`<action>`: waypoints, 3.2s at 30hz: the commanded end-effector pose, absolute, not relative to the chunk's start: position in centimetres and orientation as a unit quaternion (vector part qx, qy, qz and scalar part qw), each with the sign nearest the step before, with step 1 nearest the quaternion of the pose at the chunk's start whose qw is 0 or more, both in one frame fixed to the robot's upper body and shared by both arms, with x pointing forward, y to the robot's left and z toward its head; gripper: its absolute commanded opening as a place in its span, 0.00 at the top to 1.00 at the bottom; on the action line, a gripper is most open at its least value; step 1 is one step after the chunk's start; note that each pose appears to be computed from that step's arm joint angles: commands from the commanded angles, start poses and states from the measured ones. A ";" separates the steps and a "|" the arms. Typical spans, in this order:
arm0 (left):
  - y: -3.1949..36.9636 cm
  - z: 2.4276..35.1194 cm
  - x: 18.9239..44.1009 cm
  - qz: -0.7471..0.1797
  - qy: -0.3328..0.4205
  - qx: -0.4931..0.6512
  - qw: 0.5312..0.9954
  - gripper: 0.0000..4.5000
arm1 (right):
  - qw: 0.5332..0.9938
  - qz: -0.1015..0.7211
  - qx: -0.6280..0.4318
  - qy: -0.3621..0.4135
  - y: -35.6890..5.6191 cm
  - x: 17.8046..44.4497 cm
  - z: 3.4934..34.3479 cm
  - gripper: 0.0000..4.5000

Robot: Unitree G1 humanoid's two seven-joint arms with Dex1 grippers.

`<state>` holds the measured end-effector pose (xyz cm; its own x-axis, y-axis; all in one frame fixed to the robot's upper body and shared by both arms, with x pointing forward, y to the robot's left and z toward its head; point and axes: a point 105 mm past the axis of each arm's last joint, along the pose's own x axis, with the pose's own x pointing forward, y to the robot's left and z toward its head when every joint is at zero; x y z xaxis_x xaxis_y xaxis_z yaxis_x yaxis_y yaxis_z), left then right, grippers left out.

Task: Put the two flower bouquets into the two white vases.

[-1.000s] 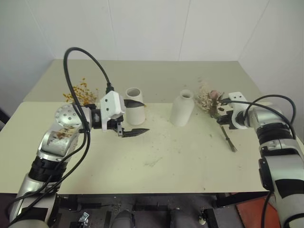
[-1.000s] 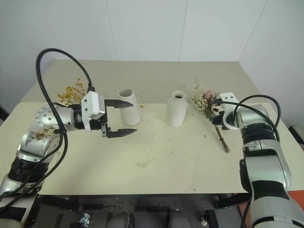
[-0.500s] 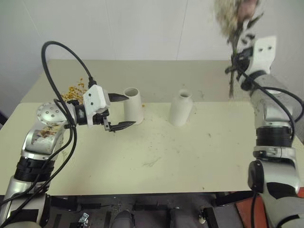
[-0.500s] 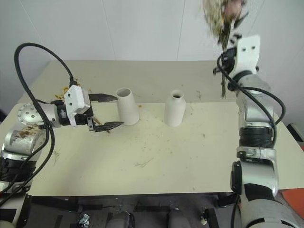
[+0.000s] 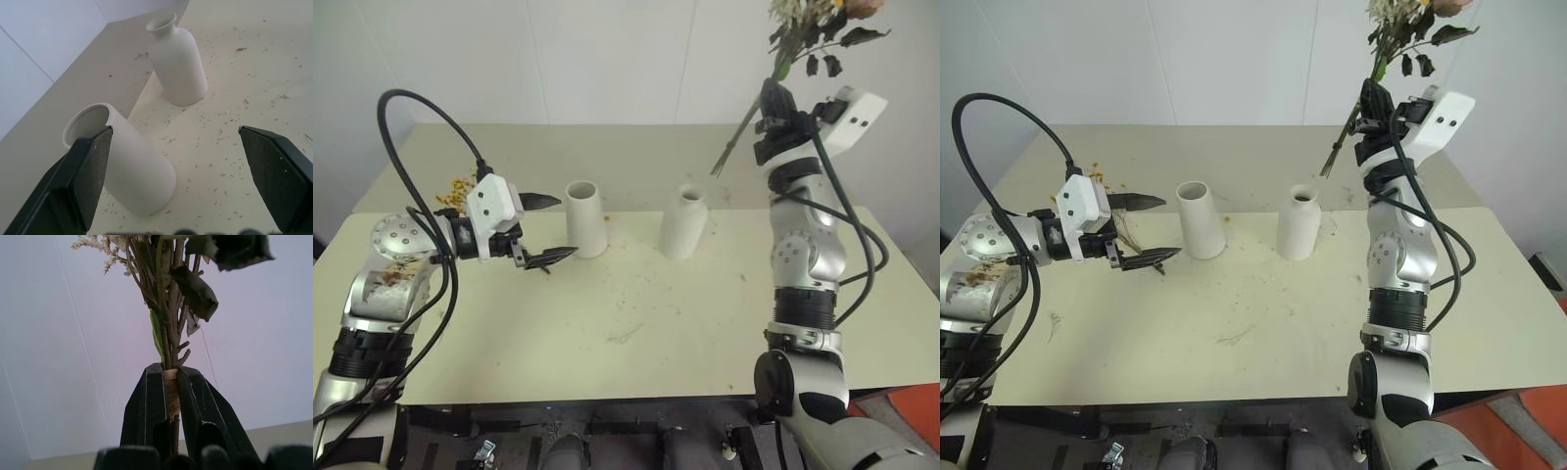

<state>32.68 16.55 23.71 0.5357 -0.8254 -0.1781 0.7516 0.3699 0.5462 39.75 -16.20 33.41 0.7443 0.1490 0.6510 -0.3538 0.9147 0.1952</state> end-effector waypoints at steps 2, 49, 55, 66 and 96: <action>16.6 25.0 32.2 -0.466 -0.088 0.306 0.825 0.00 | 0.905 0.157 0.157 -0.362 -15.0 38.4 34.5 0.97; 16.7 24.7 32.2 -0.468 -0.083 0.305 0.825 0.00 | 0.920 0.180 0.124 -0.324 -13.7 40.3 32.1 0.97; 16.7 24.8 32.2 -0.468 -0.085 0.305 0.825 0.00 | 0.915 0.221 0.089 -0.324 -11.3 38.9 30.4 0.97; 16.8 24.7 32.1 -0.467 -0.083 0.305 0.826 0.00 | 0.921 0.206 0.058 -0.325 -11.4 39.2 28.4 0.97; 16.7 24.8 32.1 -0.470 -0.082 0.308 0.823 0.00 | 0.916 0.220 0.035 -0.333 -11.4 38.7 28.1 0.97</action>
